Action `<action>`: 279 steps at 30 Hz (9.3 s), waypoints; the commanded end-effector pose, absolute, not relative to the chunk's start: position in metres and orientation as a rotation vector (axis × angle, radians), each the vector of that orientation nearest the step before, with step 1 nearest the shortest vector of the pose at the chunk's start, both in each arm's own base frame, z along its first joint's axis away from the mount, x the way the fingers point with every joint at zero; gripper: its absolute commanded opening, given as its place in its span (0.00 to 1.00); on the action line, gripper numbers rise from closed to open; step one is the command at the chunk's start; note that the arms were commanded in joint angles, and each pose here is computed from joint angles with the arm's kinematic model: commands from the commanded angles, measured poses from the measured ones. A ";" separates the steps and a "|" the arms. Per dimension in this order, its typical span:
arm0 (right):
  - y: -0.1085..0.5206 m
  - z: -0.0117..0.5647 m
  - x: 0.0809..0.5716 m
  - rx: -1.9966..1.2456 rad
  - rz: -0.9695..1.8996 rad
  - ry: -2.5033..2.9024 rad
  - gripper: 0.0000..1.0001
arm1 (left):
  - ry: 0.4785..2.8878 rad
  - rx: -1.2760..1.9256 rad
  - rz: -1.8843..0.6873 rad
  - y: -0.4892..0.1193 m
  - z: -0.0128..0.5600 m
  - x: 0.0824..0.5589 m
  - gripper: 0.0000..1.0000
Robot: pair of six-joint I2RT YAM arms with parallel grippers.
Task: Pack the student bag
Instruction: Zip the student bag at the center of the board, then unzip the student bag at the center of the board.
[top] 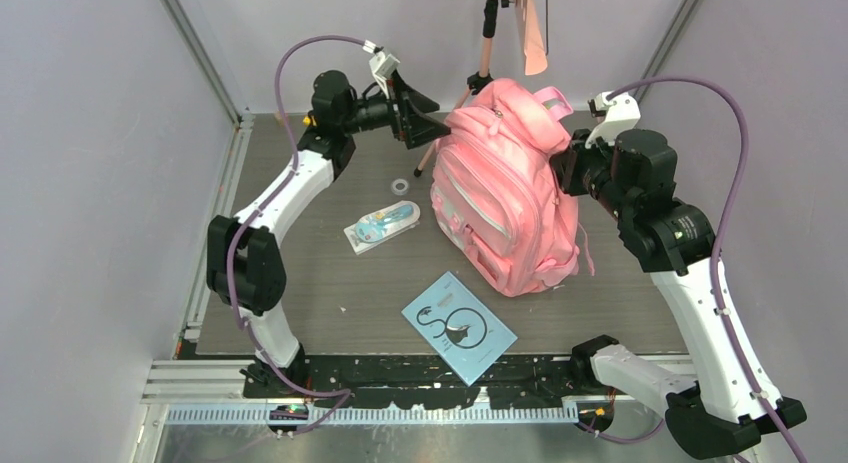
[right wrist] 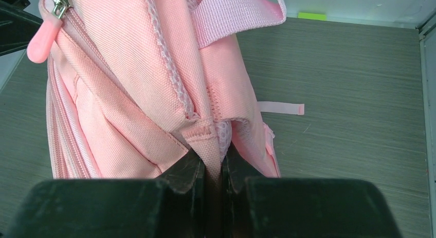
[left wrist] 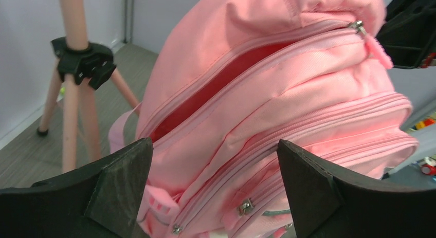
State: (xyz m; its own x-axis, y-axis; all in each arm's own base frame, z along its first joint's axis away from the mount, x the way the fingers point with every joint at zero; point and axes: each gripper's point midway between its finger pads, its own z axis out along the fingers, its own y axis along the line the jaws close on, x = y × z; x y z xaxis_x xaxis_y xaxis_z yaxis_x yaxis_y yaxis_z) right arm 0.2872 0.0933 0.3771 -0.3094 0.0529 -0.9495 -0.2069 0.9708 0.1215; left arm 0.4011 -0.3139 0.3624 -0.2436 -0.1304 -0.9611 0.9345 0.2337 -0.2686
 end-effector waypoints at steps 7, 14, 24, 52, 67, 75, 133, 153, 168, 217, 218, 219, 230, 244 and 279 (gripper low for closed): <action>0.096 0.449 0.289 -0.096 0.320 1.636 0.00 | 1.189 0.950 -1.360 -0.324 0.415 0.381 0.82; 0.097 0.448 0.293 -0.091 0.320 1.634 0.00 | 1.197 0.984 -1.403 -0.333 0.413 0.365 0.33; 0.069 0.466 0.302 -0.008 0.160 1.612 0.00 | 1.243 0.965 -1.252 -0.349 0.415 0.294 0.00; 0.086 0.452 0.306 -0.022 0.256 1.609 0.00 | 1.010 1.106 -0.348 -0.396 0.465 0.265 0.90; 0.082 0.453 0.296 -0.026 0.254 1.588 0.00 | 0.961 1.226 -0.411 -0.391 0.491 0.236 0.98; 0.081 0.456 0.291 -0.022 0.266 1.579 0.00 | 1.000 1.303 -0.348 -0.410 0.475 0.254 0.92; 0.072 0.451 0.288 0.019 0.237 1.583 0.00 | 1.476 0.393 -0.981 -0.330 0.477 0.375 0.00; 0.069 0.449 0.284 0.004 0.216 1.597 0.00 | 1.687 0.182 -0.956 -0.281 0.389 0.426 0.00; 0.070 0.450 0.288 0.019 0.217 1.607 0.00 | 1.905 0.135 -0.947 -0.276 0.271 0.421 0.00; 0.082 0.451 0.301 -0.030 0.248 1.536 0.00 | 1.618 0.672 -0.922 -0.283 0.262 0.335 0.86; 0.083 0.452 0.297 -0.037 0.262 1.529 0.00 | 1.569 0.700 -0.917 -0.284 0.272 0.334 0.88; 0.084 0.449 0.296 -0.036 0.271 1.535 0.00 | 1.523 0.735 -0.906 -0.285 0.279 0.333 0.89; 0.081 0.456 0.283 -0.025 0.292 1.512 0.00 | 1.489 0.860 -1.009 -0.282 0.251 0.333 0.76; 0.085 0.452 0.284 -0.027 0.310 1.531 0.00 | 1.534 0.863 -0.902 -0.280 0.211 0.357 0.66; 0.085 0.442 0.288 -0.031 0.295 1.554 0.00 | 1.447 0.858 -0.921 -0.300 0.245 0.357 0.00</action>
